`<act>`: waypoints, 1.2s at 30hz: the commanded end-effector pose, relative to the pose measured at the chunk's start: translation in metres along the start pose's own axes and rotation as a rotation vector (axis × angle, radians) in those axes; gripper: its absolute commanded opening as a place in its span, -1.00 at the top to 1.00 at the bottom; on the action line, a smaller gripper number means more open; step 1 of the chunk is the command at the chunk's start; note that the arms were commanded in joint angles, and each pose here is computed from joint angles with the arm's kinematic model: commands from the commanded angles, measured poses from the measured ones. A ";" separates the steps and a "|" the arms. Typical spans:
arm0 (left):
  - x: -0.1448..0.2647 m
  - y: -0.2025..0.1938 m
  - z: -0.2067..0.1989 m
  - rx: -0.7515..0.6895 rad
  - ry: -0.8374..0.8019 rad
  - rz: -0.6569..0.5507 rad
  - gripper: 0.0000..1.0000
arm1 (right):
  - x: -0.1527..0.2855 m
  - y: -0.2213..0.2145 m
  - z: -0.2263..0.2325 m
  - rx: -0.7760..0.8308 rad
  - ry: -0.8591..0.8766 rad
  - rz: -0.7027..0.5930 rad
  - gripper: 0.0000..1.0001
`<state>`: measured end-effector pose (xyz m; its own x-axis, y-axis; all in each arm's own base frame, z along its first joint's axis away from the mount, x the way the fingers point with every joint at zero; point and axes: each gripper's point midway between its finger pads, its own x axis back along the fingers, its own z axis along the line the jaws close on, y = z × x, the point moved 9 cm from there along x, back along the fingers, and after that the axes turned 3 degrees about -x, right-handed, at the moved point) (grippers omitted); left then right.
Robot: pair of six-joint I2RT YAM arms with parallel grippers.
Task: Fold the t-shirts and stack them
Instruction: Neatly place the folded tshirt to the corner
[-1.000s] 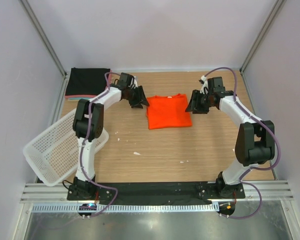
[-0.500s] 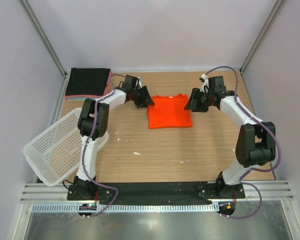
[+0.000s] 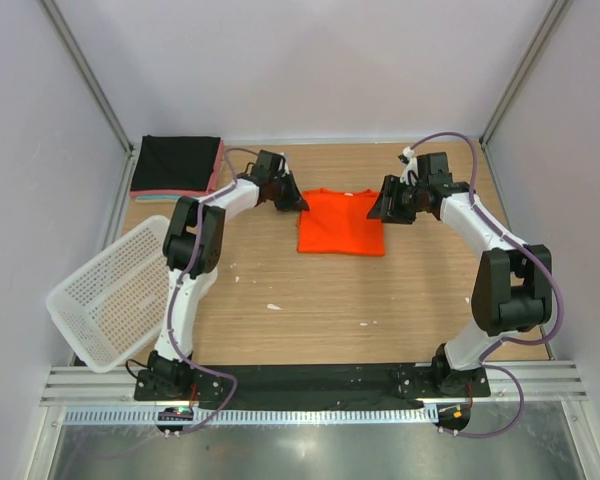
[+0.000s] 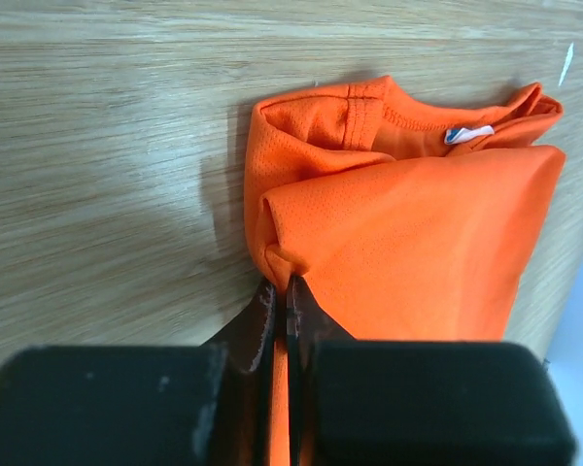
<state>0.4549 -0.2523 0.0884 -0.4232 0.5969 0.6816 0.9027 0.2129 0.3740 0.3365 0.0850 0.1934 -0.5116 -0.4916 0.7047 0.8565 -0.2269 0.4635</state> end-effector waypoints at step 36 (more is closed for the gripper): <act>0.214 0.124 -0.007 -0.648 0.756 -0.313 1.00 | 0.029 0.020 0.027 0.041 0.111 -0.144 -0.07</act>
<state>0.4722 -0.1337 0.2538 -0.7291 -0.0320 0.6837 0.6648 -0.2706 0.6963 0.3338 0.0882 0.2190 -0.5689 -0.5259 0.6323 0.8147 -0.2549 0.5209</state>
